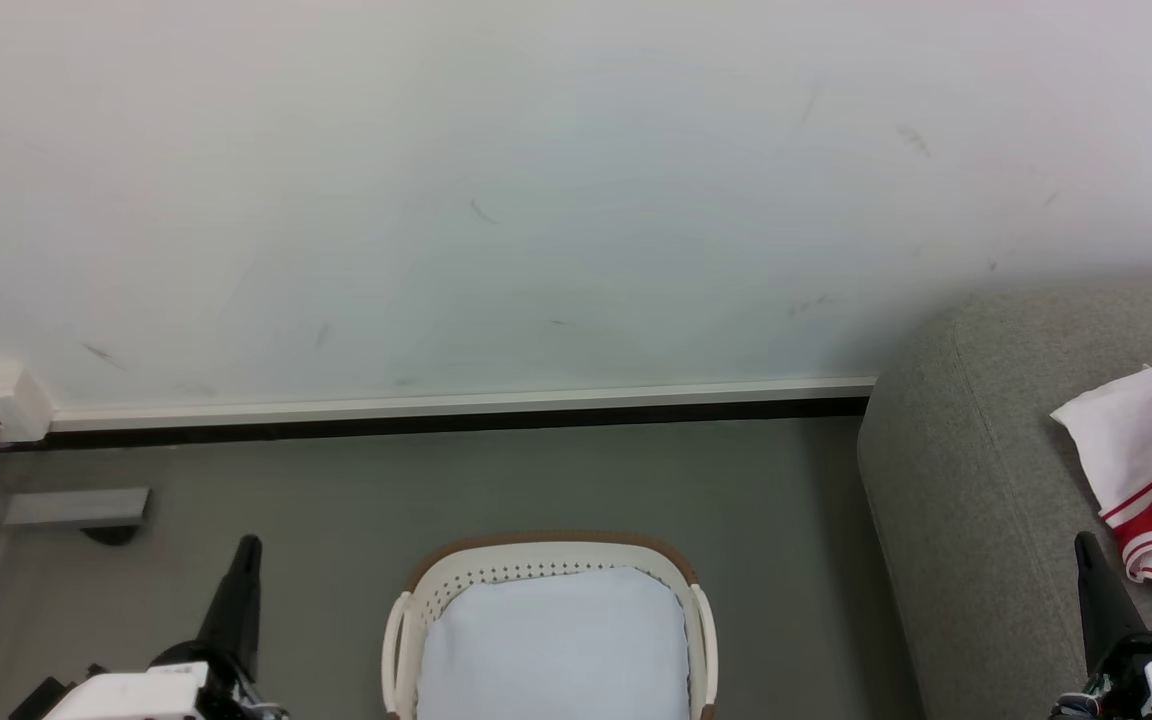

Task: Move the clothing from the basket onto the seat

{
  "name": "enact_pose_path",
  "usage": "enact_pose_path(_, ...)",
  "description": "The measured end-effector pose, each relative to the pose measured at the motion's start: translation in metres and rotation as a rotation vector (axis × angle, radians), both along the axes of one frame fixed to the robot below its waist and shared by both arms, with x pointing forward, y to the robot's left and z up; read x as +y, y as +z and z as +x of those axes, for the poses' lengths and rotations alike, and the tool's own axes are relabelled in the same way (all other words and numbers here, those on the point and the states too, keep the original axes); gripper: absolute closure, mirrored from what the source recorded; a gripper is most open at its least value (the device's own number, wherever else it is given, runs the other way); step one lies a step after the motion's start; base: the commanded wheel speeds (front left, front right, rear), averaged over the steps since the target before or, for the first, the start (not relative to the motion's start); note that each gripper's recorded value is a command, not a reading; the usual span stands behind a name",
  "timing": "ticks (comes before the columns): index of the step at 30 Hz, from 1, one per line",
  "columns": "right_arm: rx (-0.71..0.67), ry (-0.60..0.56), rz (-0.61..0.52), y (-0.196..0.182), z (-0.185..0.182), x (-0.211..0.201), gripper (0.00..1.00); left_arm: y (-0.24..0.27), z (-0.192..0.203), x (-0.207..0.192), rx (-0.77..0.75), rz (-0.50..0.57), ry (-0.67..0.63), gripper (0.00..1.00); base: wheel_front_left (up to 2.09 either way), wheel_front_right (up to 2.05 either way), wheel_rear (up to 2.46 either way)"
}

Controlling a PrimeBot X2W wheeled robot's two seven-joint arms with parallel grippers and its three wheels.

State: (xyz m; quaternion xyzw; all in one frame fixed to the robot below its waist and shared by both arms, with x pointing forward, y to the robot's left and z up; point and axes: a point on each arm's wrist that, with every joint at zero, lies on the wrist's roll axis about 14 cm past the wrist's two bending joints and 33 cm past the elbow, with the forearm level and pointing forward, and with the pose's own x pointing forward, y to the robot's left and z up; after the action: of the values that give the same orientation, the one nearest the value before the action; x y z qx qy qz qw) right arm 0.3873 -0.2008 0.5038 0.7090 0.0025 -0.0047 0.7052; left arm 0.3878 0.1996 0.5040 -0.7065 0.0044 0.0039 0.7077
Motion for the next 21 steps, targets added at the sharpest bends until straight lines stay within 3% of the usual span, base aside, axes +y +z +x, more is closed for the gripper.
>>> enact_pose_path(21,0.000,0.005,0.001,0.0000,0.0000,0.0008,1.00,0.0000,0.0000,-0.0001,0.000,0.000,0.000,1.00,0.00,0.00,0.00)
